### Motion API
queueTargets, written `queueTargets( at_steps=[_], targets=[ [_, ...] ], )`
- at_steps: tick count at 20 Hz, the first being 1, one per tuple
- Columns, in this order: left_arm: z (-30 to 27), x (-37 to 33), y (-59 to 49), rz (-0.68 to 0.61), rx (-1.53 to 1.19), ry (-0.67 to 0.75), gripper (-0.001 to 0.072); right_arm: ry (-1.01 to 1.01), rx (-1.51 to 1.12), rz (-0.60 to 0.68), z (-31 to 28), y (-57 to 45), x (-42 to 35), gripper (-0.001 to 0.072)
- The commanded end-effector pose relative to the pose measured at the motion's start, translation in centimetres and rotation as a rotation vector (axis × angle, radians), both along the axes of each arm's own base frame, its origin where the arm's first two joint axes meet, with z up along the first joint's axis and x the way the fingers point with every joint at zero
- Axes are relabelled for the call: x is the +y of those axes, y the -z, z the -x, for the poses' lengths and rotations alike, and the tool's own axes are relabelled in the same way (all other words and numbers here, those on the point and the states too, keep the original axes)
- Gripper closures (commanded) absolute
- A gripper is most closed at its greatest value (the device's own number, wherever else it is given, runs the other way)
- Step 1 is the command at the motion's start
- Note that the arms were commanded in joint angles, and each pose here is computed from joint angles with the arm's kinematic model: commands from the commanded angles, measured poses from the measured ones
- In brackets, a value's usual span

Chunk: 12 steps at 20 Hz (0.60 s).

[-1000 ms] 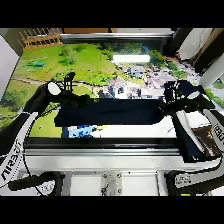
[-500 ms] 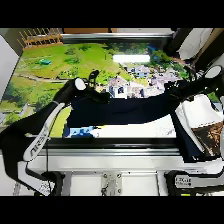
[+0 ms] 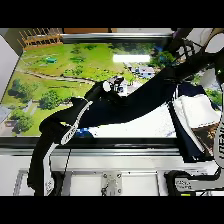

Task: Fold the clothes and pants, and hang the long-sleeved shirts on hangers.

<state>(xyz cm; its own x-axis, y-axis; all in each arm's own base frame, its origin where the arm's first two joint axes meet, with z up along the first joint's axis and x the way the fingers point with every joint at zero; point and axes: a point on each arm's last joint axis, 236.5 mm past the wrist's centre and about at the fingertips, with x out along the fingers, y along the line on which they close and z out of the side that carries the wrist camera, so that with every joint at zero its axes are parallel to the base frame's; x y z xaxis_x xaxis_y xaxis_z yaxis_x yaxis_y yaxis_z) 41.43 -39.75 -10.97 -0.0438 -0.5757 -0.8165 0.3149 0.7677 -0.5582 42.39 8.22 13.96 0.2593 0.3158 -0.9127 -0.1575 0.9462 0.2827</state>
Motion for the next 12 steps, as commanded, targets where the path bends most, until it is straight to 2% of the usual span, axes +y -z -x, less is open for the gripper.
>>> queueTargets(
  at_steps=[1, 5, 8, 12],
  targets=[
    [0.5, -0.6, 1.1, -0.011, 0.057, 0.001, 0.0695, -0.043, -0.039, 0.003, 0.2, -1.7, 2.4, 0.0701],
    [-0.2, -0.4, -0.3, 0.002, 0.038, -0.007, 0.0695, -0.070, -0.075, -0.012, 0.0, -2.4, 4.8, 0.0701],
    [-2.7, 1.1, -3.6, 0.029, 0.001, -0.015, 0.0694, -0.086, -0.087, -0.030, 0.2, -2.6, 7.2, 0.0701],
    [-7.7, 6.5, -8.3, 0.065, -0.073, -0.126, 0.0695, -0.114, -0.098, -0.070, 0.8, -2.6, 11.9, 0.0701]
  ],
)
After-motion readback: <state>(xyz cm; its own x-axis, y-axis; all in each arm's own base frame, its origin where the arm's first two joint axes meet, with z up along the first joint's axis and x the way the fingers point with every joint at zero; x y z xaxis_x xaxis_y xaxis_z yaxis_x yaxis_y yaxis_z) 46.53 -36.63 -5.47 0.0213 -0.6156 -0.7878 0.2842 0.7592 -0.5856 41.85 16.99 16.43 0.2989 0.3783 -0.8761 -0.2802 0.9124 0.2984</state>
